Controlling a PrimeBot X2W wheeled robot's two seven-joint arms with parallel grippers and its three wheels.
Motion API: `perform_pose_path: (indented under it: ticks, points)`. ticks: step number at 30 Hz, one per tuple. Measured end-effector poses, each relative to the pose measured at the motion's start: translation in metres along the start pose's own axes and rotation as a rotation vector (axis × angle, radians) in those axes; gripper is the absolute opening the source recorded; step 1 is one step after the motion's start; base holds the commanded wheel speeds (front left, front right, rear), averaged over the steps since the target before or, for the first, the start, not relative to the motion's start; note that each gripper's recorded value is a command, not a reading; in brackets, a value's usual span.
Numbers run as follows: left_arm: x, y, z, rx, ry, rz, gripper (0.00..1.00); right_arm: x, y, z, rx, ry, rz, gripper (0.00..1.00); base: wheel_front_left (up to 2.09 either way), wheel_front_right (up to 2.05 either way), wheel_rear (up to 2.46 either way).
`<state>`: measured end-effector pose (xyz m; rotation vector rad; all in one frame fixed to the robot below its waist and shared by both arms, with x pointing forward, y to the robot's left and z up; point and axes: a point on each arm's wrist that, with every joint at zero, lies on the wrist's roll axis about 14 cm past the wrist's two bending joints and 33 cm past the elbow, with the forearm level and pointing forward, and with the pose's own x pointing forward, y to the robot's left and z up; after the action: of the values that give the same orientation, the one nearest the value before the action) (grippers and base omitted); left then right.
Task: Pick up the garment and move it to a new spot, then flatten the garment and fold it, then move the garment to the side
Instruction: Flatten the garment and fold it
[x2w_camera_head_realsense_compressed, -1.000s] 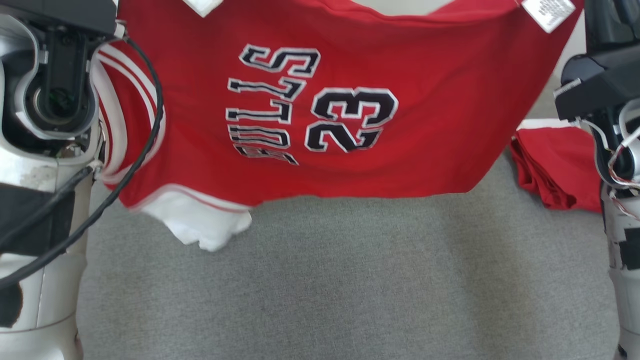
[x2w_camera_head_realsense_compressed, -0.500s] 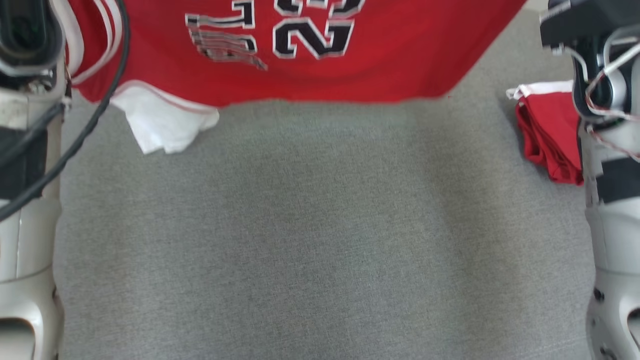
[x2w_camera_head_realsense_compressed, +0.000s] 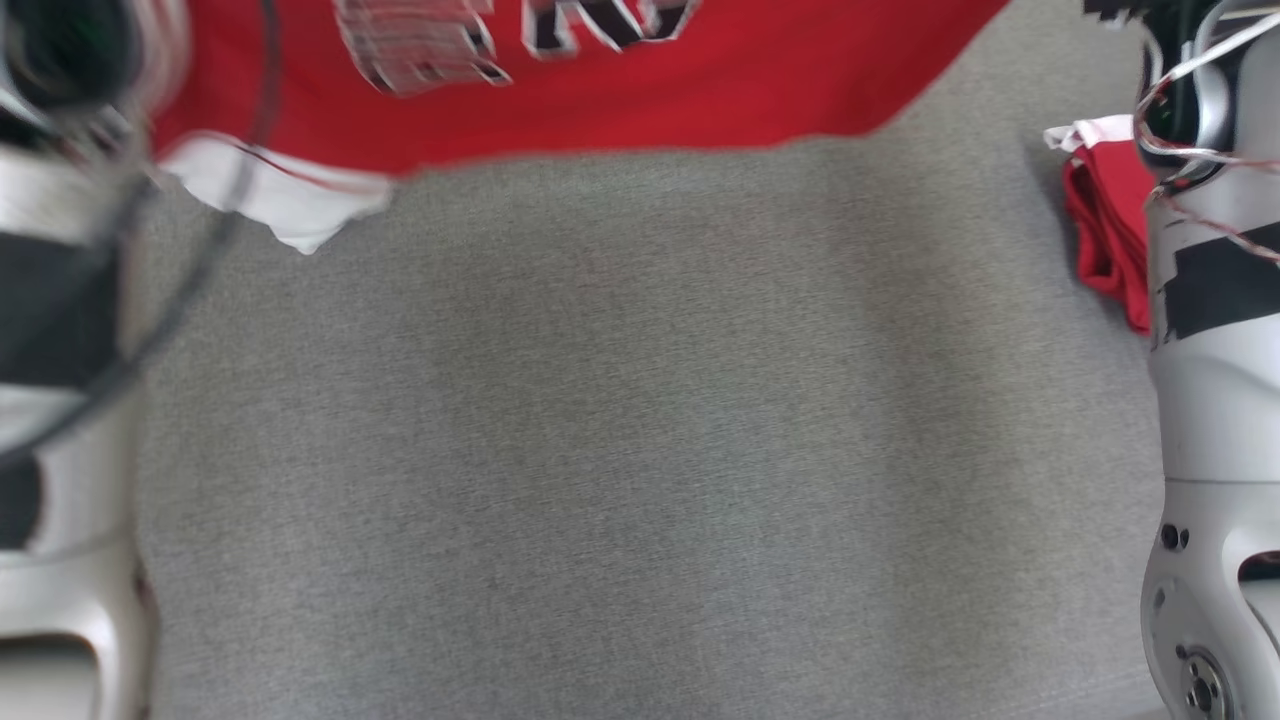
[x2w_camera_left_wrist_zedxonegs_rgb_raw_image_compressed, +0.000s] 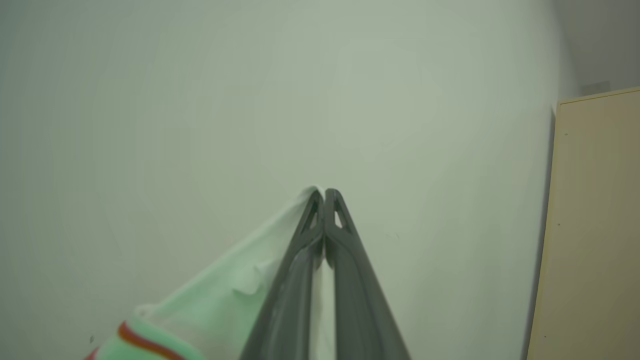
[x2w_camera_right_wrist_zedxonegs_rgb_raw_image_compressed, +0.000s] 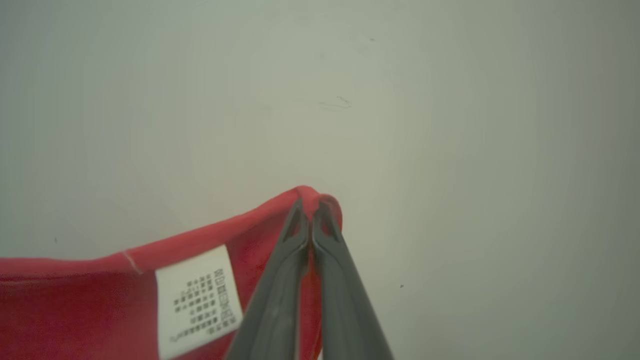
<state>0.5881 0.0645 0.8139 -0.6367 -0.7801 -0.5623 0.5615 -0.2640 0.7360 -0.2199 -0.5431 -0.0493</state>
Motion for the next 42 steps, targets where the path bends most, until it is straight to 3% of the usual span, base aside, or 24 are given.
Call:
perform_pose_path:
  ticks: [10,20,27,42]
  points:
    - [-0.071,0.012,-0.059,-0.096,0.260,0.058,0.00,-0.034,0.023,-0.068,0.008,0.247,0.087,0.00,0.00,0.00,0.00]
    - [-0.128,0.008,-0.043,-0.236,0.456,0.147,0.00,-0.097,0.018,-0.081,0.082,0.508,0.134,0.00,0.00,0.00,0.00]
    - [-0.195,-0.009,-0.029,-0.325,0.599,0.237,0.00,-0.160,0.028,-0.095,0.158,0.720,0.169,0.00,0.00,0.00,0.00]
    - [-0.332,-0.062,-0.009,-0.663,0.749,0.485,0.00,-0.272,0.037,-0.121,0.270,1.054,0.150,0.00,0.00,0.00,0.00]
